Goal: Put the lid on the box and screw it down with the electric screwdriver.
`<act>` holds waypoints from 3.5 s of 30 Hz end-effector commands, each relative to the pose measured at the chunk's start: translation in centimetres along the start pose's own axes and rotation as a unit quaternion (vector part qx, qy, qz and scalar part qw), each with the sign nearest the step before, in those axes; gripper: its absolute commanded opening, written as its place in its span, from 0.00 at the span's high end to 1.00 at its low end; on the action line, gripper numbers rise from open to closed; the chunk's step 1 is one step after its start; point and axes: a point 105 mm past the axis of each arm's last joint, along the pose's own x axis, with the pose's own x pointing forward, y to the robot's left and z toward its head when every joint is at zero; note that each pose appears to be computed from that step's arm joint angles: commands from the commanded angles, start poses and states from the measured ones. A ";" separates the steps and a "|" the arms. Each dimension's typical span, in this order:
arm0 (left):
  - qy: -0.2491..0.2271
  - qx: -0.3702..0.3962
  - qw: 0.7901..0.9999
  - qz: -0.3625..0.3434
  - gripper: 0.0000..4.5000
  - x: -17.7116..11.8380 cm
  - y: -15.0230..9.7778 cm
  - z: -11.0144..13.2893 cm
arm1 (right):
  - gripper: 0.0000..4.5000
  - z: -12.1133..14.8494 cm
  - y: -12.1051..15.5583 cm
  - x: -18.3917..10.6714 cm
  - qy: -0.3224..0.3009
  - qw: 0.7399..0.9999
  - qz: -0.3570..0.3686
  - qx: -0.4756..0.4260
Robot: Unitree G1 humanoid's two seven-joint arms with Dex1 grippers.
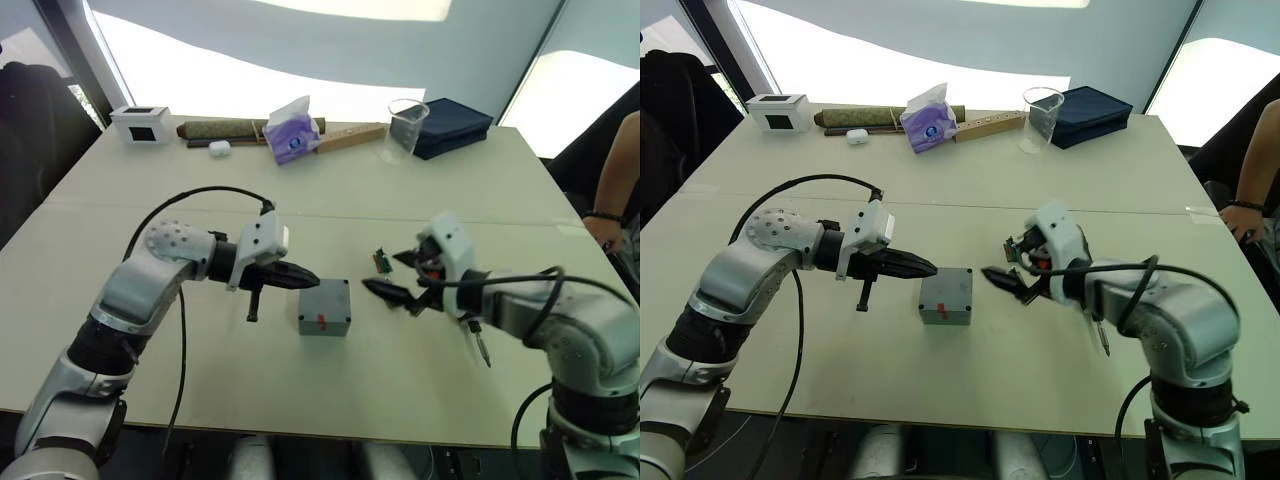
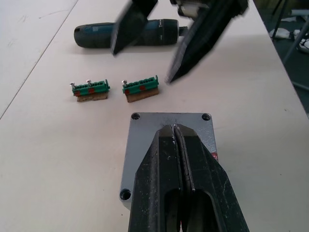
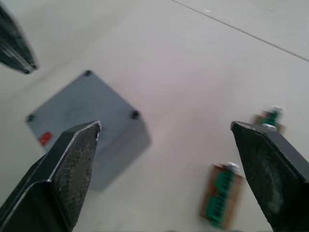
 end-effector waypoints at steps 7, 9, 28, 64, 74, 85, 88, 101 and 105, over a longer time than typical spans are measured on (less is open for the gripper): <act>0.025 0.041 0.999 -0.014 1.00 1.2 0.8 -0.6 | 0.00 -2.1 -5.4 -3.7 0.174 0.982 -0.065 0.036; 0.018 0.045 0.999 -0.011 1.00 1.8 1.1 -0.5 | 0.00 -2.4 -6.7 -3.6 0.202 0.974 -0.082 0.065; -0.110 0.061 0.992 -0.032 1.00 2.0 0.2 3.9 | 0.00 -5.1 -7.4 -1.0 0.345 0.928 -0.082 0.118; -0.023 0.020 0.999 0.018 1.00 0.7 -0.3 0.3 | 0.58 11.0 1.8 -0.4 -0.216 0.974 0.036 -0.056; -0.004 -0.001 1.000 0.025 1.00 1.2 -0.4 -1.0 | 0.58 11.0 5.7 -0.5 -0.427 0.900 0.045 -0.080; 0.024 -0.020 0.999 0.022 1.00 2.3 -0.4 -3.2 | 0.58 8.5 7.6 0.7 -0.439 0.894 0.037 -0.077; 0.033 -0.020 0.999 0.021 1.00 2.4 -0.4 -3.6 | 0.58 8.0 7.6 0.7 -0.435 0.897 0.030 -0.078; 0.040 -0.012 0.999 0.016 1.00 2.4 -0.2 -4.0 | 0.58 6.7 6.9 0.8 -0.430 0.900 0.006 -0.068; 0.040 -0.012 0.999 0.017 1.00 2.4 -0.2 -3.9 | 0.58 6.6 6.7 1.0 -0.431 0.899 -0.002 -0.074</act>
